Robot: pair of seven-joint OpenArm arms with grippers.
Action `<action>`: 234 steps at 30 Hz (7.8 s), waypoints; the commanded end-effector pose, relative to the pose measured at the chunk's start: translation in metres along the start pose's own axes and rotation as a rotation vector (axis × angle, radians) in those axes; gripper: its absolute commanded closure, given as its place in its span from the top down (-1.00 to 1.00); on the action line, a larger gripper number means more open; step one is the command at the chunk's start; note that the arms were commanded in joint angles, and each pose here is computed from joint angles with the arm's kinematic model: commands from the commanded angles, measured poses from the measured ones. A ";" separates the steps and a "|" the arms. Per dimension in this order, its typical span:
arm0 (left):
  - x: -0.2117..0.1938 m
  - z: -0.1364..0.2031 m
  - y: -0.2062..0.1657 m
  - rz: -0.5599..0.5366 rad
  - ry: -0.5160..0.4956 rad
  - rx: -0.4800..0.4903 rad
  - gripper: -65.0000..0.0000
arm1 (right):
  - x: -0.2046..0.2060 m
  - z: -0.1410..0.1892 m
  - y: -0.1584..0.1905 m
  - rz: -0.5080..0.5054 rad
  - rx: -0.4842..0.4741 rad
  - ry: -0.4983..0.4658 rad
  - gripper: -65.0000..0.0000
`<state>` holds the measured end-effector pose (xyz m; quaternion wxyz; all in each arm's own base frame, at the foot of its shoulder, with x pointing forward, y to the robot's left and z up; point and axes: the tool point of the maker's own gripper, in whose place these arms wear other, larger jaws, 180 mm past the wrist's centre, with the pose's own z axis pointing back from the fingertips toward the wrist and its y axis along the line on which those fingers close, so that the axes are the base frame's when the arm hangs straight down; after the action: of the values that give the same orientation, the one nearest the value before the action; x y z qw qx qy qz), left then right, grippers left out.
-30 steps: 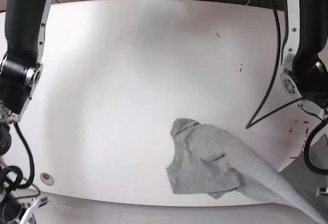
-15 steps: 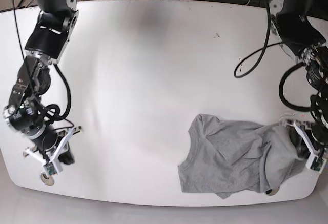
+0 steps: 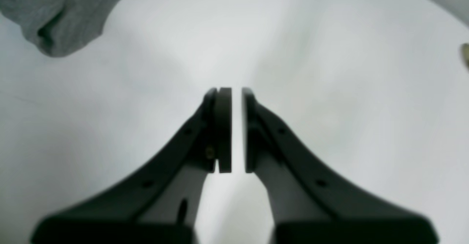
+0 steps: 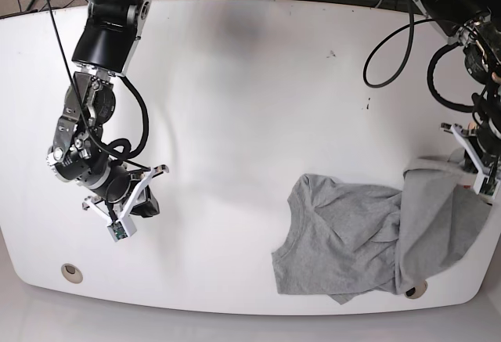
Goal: Layout the t-shirt on the table in an organized manner, then fold the t-shirt properly
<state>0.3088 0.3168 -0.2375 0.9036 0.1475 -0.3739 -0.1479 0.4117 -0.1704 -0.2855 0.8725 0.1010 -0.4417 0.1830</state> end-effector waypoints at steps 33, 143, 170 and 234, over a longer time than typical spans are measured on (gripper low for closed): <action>-0.202 0.078 0.030 0.012 0.500 0.087 -1.00 | -0.007 -0.053 0.054 0.057 0.183 0.044 -0.18; -0.148 0.031 -0.021 -0.072 0.326 -0.064 -0.99 | 0.007 -0.152 0.236 0.344 0.470 0.130 -0.17; -0.147 0.030 -0.023 -0.075 0.321 -0.070 -0.99 | -0.007 -0.152 0.243 0.314 0.490 0.124 -0.18; -0.117 0.013 -0.041 -0.118 0.255 -0.119 -1.00 | -0.064 -0.053 0.090 0.421 0.124 0.206 -1.00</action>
<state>0.1989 0.3253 -0.3301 0.9500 0.1301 -0.2102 -0.1909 0.3702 -0.0698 -0.3865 0.8520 0.0654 -0.3251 0.4051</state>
